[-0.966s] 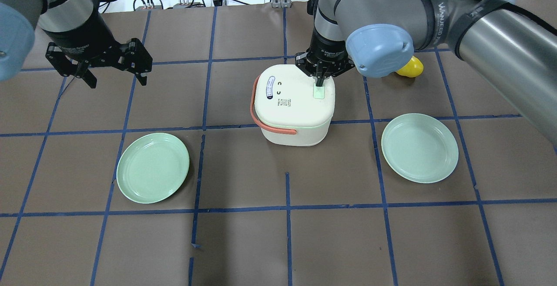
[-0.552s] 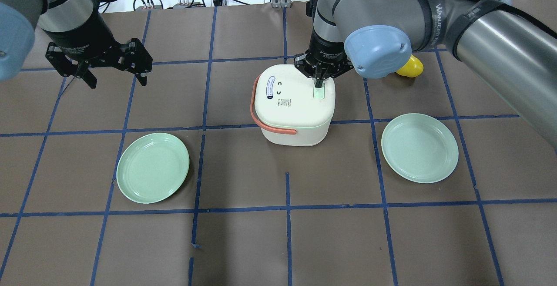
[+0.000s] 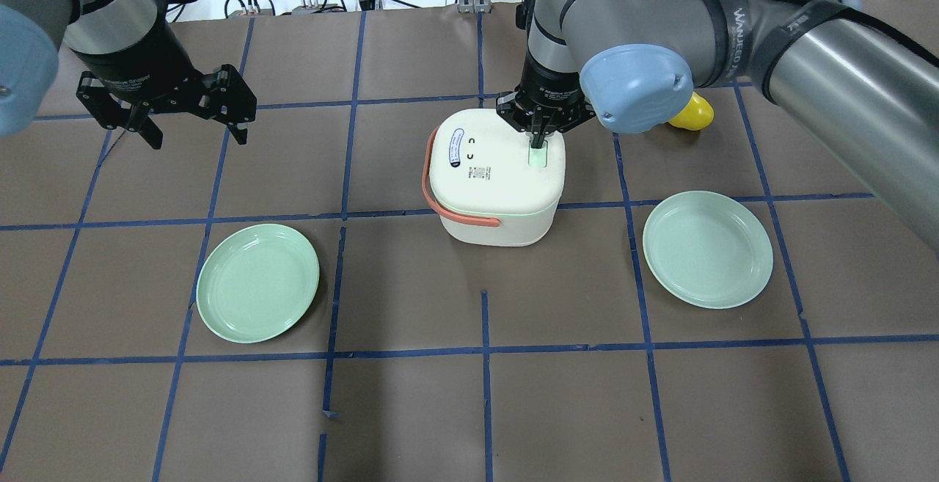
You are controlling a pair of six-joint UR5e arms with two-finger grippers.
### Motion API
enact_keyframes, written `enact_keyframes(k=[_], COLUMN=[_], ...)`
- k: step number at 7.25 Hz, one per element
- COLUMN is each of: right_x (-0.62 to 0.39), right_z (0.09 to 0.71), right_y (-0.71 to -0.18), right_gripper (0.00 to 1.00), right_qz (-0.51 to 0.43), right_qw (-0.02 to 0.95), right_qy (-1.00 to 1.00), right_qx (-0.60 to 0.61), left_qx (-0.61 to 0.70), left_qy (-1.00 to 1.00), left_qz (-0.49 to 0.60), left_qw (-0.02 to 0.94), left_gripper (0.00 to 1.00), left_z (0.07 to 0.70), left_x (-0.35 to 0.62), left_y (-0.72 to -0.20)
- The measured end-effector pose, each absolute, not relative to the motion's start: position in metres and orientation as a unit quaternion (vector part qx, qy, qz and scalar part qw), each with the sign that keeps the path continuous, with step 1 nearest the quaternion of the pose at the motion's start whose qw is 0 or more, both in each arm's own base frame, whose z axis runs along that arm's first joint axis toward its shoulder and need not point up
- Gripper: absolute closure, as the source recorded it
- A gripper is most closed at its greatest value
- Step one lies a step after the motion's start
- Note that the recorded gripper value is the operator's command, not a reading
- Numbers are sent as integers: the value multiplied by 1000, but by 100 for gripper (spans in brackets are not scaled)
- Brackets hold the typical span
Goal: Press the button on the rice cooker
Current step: 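Press down on the rice cooker's lid button with the right gripper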
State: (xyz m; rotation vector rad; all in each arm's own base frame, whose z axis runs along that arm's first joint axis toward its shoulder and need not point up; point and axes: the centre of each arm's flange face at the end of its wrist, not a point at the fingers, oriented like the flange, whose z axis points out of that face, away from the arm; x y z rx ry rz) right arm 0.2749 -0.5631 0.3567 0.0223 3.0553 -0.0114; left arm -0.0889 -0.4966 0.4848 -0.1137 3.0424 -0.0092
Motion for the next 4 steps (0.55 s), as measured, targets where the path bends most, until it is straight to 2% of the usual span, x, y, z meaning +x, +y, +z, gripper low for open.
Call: enact_keyframes(k=[4], right_x=[274], right_z=[362], right_y=[-561], right_gripper=[87], right_qz=[-5], right_qw=[42], right_qy=[999], right_qx=[8], left_qx=[-37], left_qy=[998], left_qz=[-3], left_qw=[48], left_gripper=[0], left_z=[485], left_x=[-89], left_y=[-497])
